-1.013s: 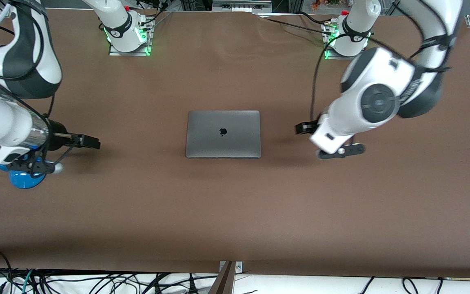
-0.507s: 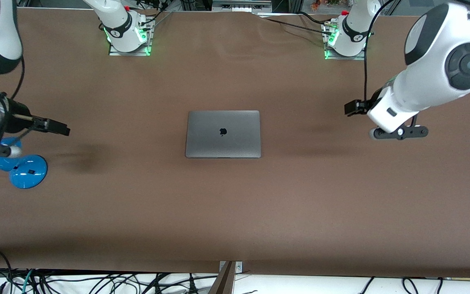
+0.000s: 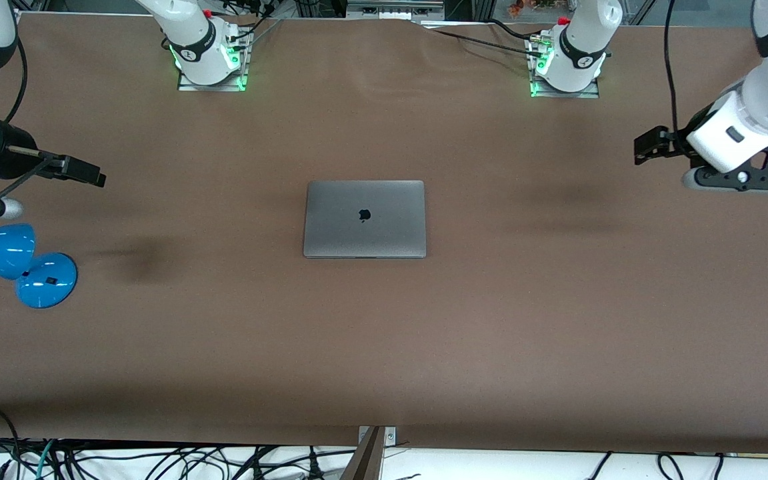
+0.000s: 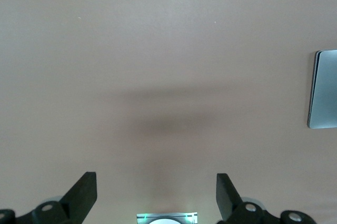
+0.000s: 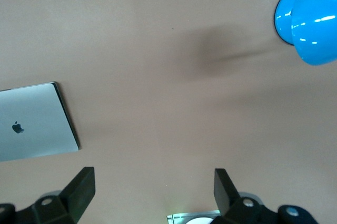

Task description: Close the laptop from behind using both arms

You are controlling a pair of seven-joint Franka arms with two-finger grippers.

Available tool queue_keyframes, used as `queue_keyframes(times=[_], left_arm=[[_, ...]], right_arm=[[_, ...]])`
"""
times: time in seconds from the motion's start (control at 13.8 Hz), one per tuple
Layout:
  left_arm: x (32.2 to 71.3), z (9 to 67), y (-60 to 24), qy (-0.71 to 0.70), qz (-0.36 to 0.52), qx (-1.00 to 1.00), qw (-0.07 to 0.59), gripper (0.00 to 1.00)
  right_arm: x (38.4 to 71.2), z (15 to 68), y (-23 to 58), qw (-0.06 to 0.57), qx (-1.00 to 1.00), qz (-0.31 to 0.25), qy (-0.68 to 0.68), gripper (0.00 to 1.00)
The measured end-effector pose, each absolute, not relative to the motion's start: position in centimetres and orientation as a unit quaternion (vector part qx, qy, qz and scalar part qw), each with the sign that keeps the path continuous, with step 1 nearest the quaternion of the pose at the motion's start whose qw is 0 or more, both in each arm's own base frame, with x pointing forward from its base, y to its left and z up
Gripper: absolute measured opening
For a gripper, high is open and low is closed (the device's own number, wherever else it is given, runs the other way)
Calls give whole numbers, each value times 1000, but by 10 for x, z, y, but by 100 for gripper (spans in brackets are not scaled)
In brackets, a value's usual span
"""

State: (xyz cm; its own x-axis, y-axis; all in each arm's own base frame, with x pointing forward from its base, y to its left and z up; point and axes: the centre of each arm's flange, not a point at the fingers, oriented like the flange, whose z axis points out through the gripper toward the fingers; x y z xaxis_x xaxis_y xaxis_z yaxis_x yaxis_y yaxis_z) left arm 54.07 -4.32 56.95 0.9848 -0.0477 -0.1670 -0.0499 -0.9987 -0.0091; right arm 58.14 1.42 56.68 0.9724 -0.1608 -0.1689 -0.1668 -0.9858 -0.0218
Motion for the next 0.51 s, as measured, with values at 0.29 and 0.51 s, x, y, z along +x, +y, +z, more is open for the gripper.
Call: queue_keyframes(times=[0.29, 0.51], left_arm=[[541, 576, -42, 24, 70, -997, 6, 100], [542, 576, -41, 23, 68, -997, 6, 100]], right_arm=[[587, 580, 11, 6, -996, 21, 83, 100], [591, 576, 8, -7, -997, 3, 80, 100]])
